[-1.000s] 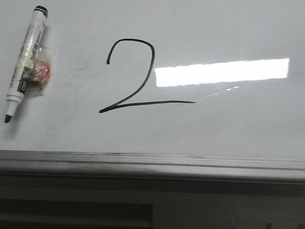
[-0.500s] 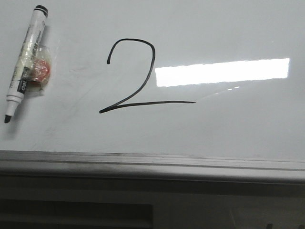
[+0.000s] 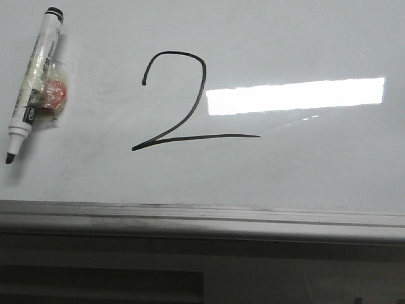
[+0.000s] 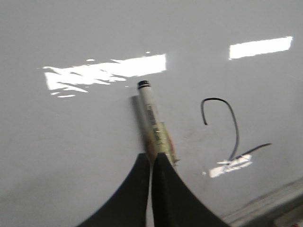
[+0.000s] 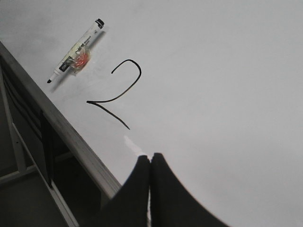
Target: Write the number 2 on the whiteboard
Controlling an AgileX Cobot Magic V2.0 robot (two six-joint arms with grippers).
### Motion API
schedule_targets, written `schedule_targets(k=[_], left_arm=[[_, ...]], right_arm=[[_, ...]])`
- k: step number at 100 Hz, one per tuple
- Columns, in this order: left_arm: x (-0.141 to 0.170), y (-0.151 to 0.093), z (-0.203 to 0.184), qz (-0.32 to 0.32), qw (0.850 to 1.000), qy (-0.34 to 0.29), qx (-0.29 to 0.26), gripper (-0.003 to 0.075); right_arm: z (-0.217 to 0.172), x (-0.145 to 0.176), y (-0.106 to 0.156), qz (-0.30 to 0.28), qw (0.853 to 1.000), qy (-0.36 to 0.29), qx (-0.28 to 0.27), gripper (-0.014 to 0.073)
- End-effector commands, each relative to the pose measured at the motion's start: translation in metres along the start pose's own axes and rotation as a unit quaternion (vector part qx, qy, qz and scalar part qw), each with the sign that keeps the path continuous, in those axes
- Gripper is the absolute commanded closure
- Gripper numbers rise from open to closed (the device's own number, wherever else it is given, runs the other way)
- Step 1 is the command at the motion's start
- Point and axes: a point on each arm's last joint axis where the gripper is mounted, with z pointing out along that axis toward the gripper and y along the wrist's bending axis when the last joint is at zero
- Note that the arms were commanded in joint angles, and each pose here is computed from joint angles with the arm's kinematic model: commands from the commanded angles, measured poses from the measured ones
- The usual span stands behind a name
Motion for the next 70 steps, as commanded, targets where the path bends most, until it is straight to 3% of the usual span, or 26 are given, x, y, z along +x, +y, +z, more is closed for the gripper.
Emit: schedule_targets(k=[1, 21, 34, 48, 51, 61, 70], left_arm=[[-0.01, 0.004, -0.005, 0.027, 0.997, -0.055, -0.042, 0.0739], [0.018, 0.015, -0.014, 0.066, 0.981, -0.06, -0.174, 0.0739], [0.041, 0.025, -0.011, 0.056, 0.969, -0.023, -0.238, 0.0739], [0.066, 0.03, -0.008, 0.005, 0.965, 0.001, -0.263, 0.0739], [0.071, 0.03, -0.008, -0.012, 0.964, 0.031, -0.263, 0.0739], [0.078, 0.031, -0.009, -0.003, 0.961, 0.072, -0.268, 0.0739], [0.078, 0.031, -0.009, -0.003, 0.961, 0.072, -0.268, 0.0739]], right_arm=[[-0.002, -0.013, 0.0, -0.006, 0.999, -0.041, -0.004, 0.0645], [-0.002, -0.013, 0.0, -0.006, 0.999, -0.041, -0.004, 0.0645], [-0.002, -0.013, 0.0, -0.006, 0.999, -0.04, -0.004, 0.0645], [-0.002, -0.013, 0.0, -0.006, 0.999, -0.04, -0.004, 0.0645], [-0.002, -0.013, 0.0, -0.006, 0.999, -0.04, -0.004, 0.0645], [-0.002, -0.013, 0.0, -0.006, 0.999, -0.04, -0.004, 0.0645], [-0.002, -0.013, 0.0, -0.006, 0.999, -0.04, -0.004, 0.0645]])
